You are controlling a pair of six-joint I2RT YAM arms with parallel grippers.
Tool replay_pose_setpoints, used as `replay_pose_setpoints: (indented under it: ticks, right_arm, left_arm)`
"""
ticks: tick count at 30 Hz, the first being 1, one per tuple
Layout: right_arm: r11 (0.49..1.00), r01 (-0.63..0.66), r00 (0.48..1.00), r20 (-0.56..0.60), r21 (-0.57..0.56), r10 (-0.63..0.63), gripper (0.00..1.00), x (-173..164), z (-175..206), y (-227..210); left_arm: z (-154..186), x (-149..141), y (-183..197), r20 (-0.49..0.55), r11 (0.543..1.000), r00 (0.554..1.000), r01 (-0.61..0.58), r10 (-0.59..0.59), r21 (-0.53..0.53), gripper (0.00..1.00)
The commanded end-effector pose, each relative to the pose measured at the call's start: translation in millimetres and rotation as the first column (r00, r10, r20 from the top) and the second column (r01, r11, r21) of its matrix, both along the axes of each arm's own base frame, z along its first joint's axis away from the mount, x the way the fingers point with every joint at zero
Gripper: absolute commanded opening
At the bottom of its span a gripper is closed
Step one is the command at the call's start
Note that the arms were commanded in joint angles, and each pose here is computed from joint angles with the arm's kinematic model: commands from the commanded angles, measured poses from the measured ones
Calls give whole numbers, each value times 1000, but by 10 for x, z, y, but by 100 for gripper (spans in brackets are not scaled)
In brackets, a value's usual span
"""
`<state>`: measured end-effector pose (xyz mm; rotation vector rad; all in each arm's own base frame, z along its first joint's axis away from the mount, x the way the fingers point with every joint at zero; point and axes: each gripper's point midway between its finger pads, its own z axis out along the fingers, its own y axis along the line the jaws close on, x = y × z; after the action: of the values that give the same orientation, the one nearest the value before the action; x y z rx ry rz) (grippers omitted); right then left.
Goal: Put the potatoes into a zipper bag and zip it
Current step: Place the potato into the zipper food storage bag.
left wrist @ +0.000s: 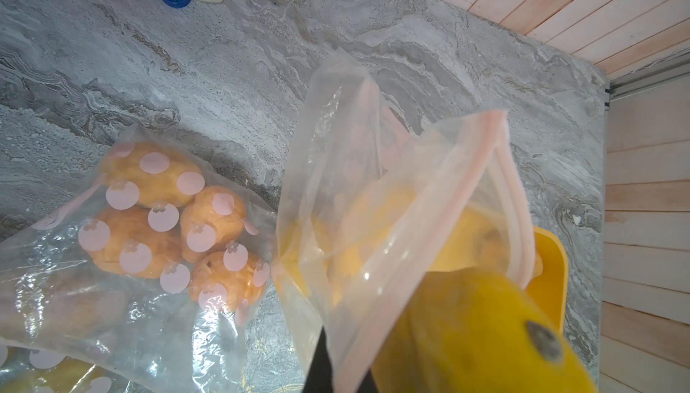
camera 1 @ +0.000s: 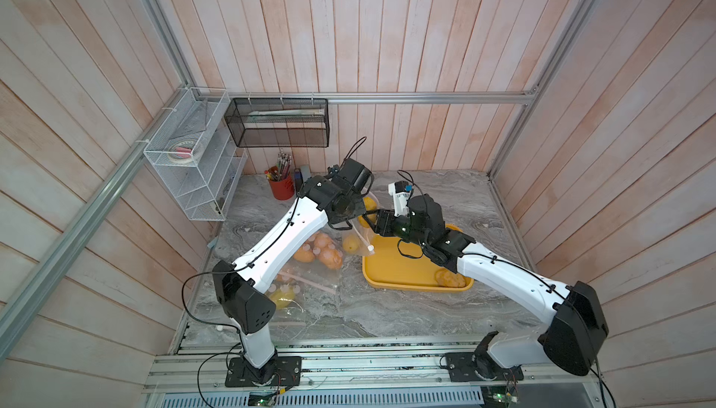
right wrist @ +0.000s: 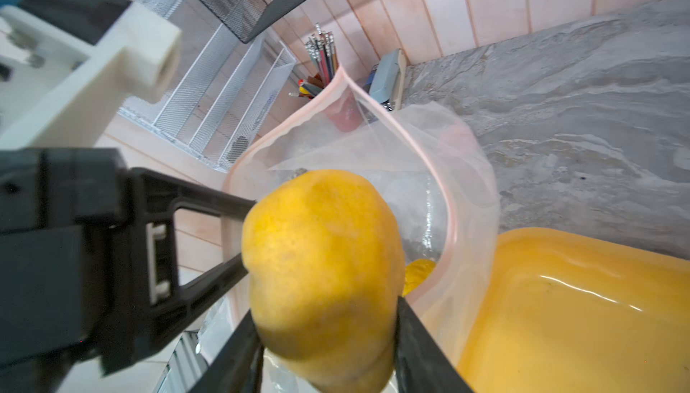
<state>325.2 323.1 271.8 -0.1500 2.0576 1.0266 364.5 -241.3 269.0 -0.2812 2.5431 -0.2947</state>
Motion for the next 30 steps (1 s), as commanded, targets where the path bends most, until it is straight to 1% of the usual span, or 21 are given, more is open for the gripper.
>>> replay_pose_setpoints:
  ticks: [1,5,8,11,15,20,22,30]
  right_arm:
    - [992,95,995,-6,-78,-95,9,106,-87,-127]
    - [995,67,998,1,-74,-67,16,75,-75,-84]
    - [999,8,999,36,-53,-6,21,-21,26,27]
    - [998,-52,997,59,-36,54,35,-116,103,142]
    - [997,-51,998,39,-52,53,57,-98,51,181]
    - [995,-4,1000,20,-98,6,72,-9,-42,143]
    - [994,14,1000,22,-108,-12,75,11,-39,114]
    - [989,63,997,47,-132,-57,76,-7,57,-41]
  left_arm:
    - [68,-13,-15,20,1000,1000,23,-23,-13,0]
    - [67,-10,-23,23,1000,999,25,-25,-16,0]
    - [54,-3,-31,20,1000,999,28,-27,-15,0]
    - [44,-2,-36,18,999,999,30,-30,-15,0]
    - [48,-5,-38,18,999,999,31,-31,-17,0]
    - [51,-10,-37,18,999,999,32,-32,-18,0]
    - [43,-7,-39,17,999,999,32,-32,-18,0]
    - [36,-8,-22,15,1000,1000,24,-24,-11,0]
